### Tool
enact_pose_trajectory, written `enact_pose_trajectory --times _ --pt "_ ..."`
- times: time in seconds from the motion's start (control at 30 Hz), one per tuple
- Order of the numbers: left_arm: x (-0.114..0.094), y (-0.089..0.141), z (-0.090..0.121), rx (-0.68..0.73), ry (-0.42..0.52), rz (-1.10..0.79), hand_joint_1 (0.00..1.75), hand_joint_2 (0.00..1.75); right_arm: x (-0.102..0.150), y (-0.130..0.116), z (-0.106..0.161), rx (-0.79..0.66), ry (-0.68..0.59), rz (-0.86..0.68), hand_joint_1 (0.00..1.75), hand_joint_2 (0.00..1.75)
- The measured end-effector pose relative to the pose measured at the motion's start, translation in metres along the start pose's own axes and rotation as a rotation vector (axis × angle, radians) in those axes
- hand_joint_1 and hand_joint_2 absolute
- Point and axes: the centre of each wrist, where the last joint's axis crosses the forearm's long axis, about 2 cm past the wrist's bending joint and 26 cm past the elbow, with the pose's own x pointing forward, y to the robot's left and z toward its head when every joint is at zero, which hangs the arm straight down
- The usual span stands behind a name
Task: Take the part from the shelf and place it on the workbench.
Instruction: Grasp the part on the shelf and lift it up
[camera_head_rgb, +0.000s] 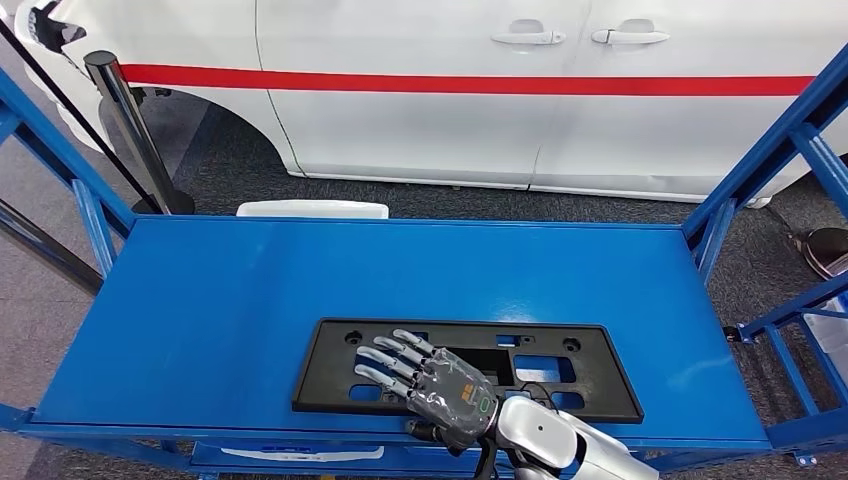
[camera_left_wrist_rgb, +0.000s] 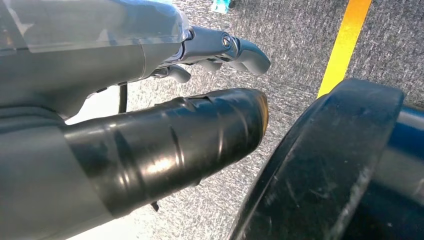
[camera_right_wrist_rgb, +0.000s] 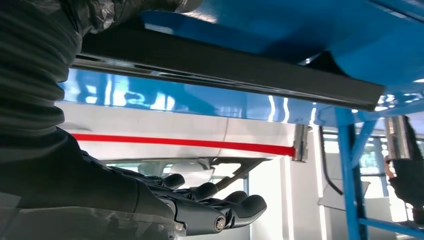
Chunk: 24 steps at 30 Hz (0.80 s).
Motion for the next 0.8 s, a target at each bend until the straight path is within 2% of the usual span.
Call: enact_pose_trajectory --times 0.3,0.8 --pt "0.000 -0.001 0.000 -0.005 -0.002 -0.004 0.00 0.00 -0.005 0.002 0.003 0.009 0.051 0.087 0.00 1.75" --pt "0.000 -0.002 0.000 -0.011 -0.004 -0.009 0.00 0.00 -0.013 0.002 0.004 0.048 0.103 0.124 0.00 1.75"
